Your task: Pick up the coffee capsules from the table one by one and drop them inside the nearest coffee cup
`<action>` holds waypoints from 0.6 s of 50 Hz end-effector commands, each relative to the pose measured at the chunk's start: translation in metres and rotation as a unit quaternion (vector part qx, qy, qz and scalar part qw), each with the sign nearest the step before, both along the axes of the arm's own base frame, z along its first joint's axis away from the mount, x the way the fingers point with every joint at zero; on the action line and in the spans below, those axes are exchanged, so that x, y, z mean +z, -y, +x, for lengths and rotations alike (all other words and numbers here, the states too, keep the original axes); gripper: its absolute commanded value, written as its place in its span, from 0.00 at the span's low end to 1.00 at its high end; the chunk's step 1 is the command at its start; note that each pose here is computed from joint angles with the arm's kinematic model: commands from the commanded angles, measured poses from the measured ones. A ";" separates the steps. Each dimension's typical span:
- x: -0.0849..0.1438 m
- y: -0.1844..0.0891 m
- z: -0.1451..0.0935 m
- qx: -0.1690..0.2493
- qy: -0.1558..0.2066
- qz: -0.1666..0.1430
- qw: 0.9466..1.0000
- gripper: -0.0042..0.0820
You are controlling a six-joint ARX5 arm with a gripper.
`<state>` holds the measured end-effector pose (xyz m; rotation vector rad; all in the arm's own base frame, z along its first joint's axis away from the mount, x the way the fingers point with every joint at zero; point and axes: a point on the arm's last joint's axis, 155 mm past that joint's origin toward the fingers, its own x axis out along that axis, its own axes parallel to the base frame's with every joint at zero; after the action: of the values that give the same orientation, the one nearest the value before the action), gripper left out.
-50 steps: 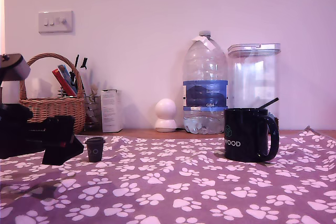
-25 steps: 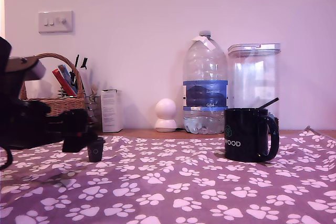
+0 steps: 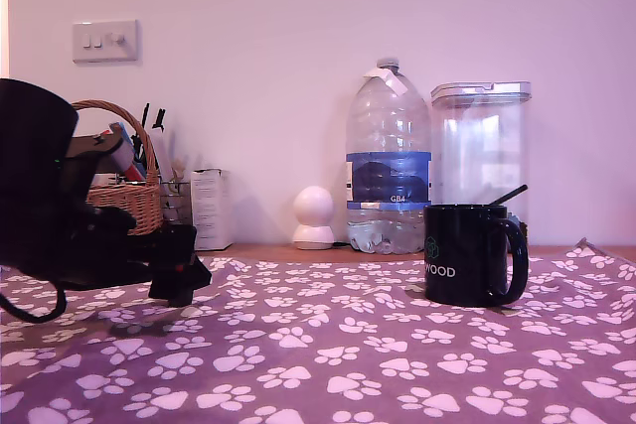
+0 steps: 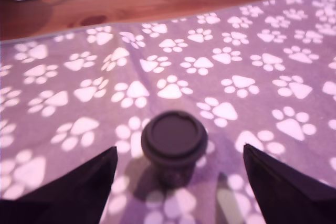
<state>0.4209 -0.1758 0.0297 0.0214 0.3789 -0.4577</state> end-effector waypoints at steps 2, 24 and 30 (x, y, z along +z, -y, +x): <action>-0.010 0.000 0.000 -0.007 -0.016 0.005 1.000 0.85; -0.016 0.000 0.004 -0.015 -0.033 0.020 0.999 0.30; -0.014 0.000 0.005 -0.016 -0.029 0.022 0.999 0.19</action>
<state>0.4241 -0.1759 0.0192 0.0456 0.4441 -0.4802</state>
